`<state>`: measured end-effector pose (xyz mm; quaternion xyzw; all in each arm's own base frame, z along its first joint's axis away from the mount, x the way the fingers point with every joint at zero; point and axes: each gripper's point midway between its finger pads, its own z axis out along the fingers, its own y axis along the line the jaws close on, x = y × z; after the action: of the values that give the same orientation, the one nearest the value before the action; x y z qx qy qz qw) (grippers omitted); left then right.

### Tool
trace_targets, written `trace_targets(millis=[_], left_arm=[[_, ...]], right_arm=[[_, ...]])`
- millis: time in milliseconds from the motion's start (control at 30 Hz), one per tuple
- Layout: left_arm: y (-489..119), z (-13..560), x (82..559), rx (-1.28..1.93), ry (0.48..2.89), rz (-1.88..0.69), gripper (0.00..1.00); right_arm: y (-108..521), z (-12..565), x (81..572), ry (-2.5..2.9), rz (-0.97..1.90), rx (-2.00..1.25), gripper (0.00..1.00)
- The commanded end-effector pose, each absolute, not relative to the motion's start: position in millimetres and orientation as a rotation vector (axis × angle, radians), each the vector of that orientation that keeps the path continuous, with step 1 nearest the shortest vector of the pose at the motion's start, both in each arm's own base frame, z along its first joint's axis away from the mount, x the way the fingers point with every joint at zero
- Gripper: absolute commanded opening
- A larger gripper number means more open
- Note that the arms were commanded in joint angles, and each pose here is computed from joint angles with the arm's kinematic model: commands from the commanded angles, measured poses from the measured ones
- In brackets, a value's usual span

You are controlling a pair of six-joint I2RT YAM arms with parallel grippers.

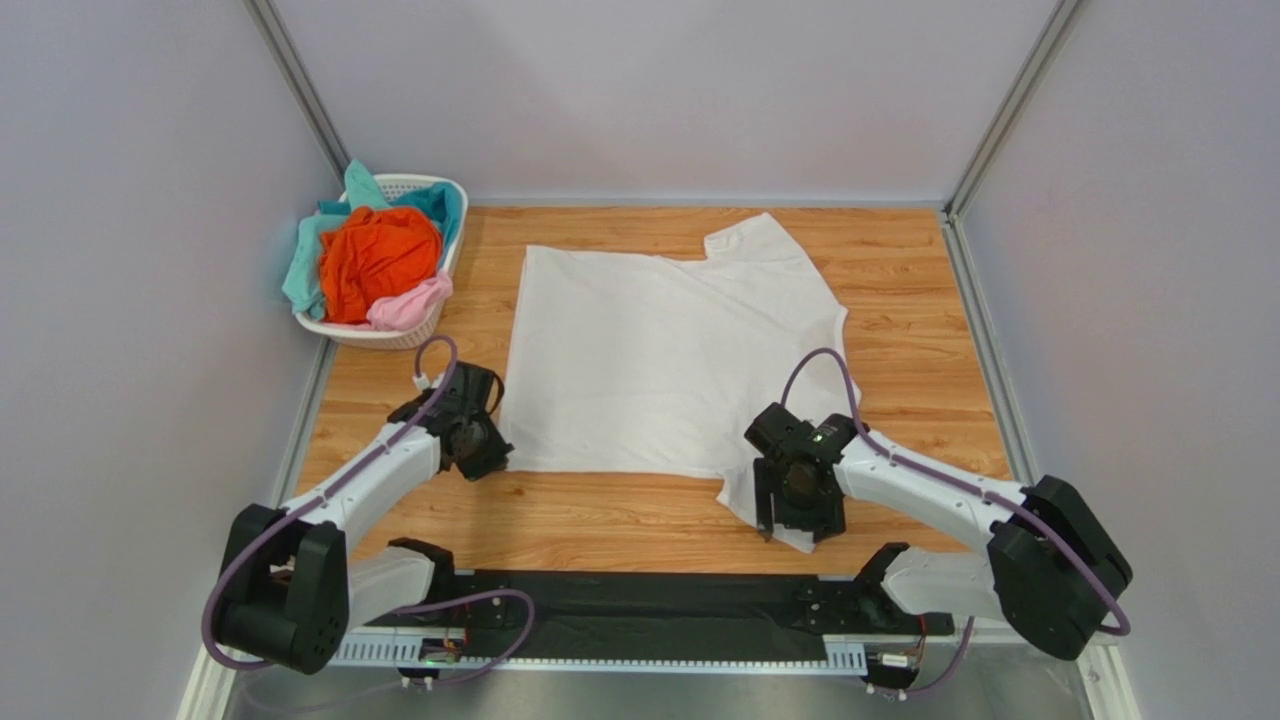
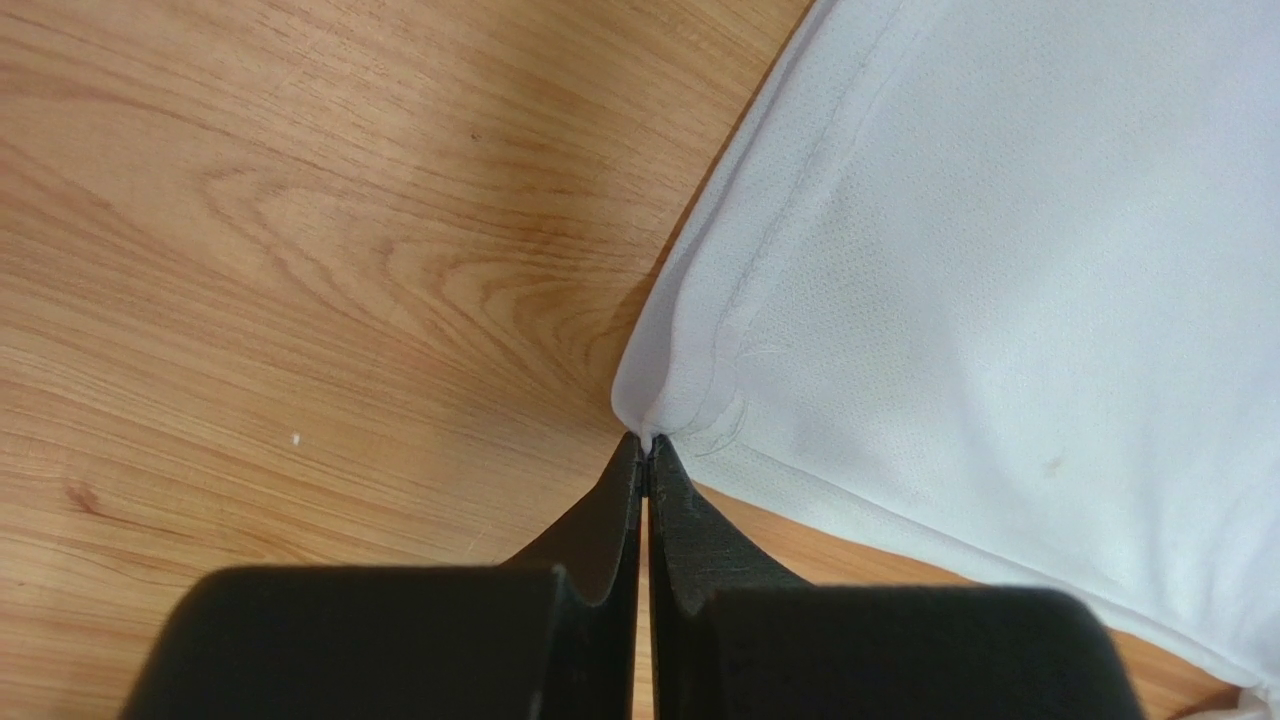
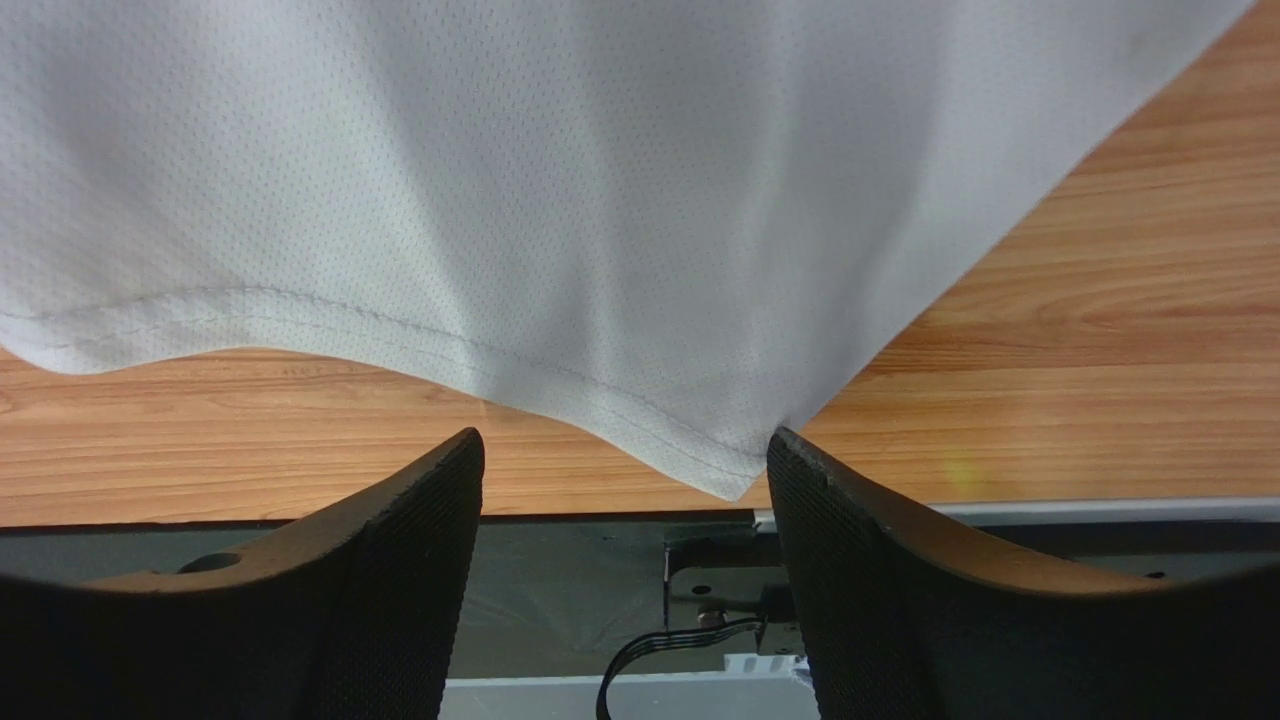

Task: Fold and stack the t-shirts
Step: Fold the tshirt

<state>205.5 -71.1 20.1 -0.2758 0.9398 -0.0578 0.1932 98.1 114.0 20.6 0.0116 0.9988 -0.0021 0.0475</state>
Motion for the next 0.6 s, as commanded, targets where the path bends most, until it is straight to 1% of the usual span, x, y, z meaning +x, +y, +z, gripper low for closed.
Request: trace_targets(millis=[0,100,200,233,300,333,400,433,500,567], left_arm=[[-69,23,206,-0.771,2.642,-0.148,0.0],[-68,23,205,-0.775,2.641,-0.139,0.0],[-67,24,206,-0.775,2.638,-0.136,0.0],[-67,25,206,-0.77,2.637,-0.136,0.0],[-68,26,206,-0.768,2.636,-0.14,0.0],[-67,27,206,-0.766,2.635,-0.139,0.0],[-68,29,206,-0.764,2.63,-0.145,0.0],[-68,30,206,-0.762,2.629,-0.148,0.0],[-68,34,207,-0.76,2.62,-0.157,0.0],[-69,39,208,-0.756,2.604,-0.175,0.0]], right_arm=[[128,9,100,3.057,0.075,0.046,0.7],[120,1,96,3.078,0.006,0.053,0.65],[118,-5,95,3.083,-0.022,0.086,0.56],[117,-5,95,3.08,-0.035,0.091,0.44],[113,-5,97,3.067,-0.067,0.121,0.34],[111,-3,99,3.055,-0.081,0.13,0.25],[111,1,101,3.041,-0.081,0.137,0.18],[111,6,105,3.021,-0.085,0.138,0.1],[108,14,110,2.99,-0.101,0.141,0.0],[109,28,120,2.938,-0.089,0.126,0.0]])
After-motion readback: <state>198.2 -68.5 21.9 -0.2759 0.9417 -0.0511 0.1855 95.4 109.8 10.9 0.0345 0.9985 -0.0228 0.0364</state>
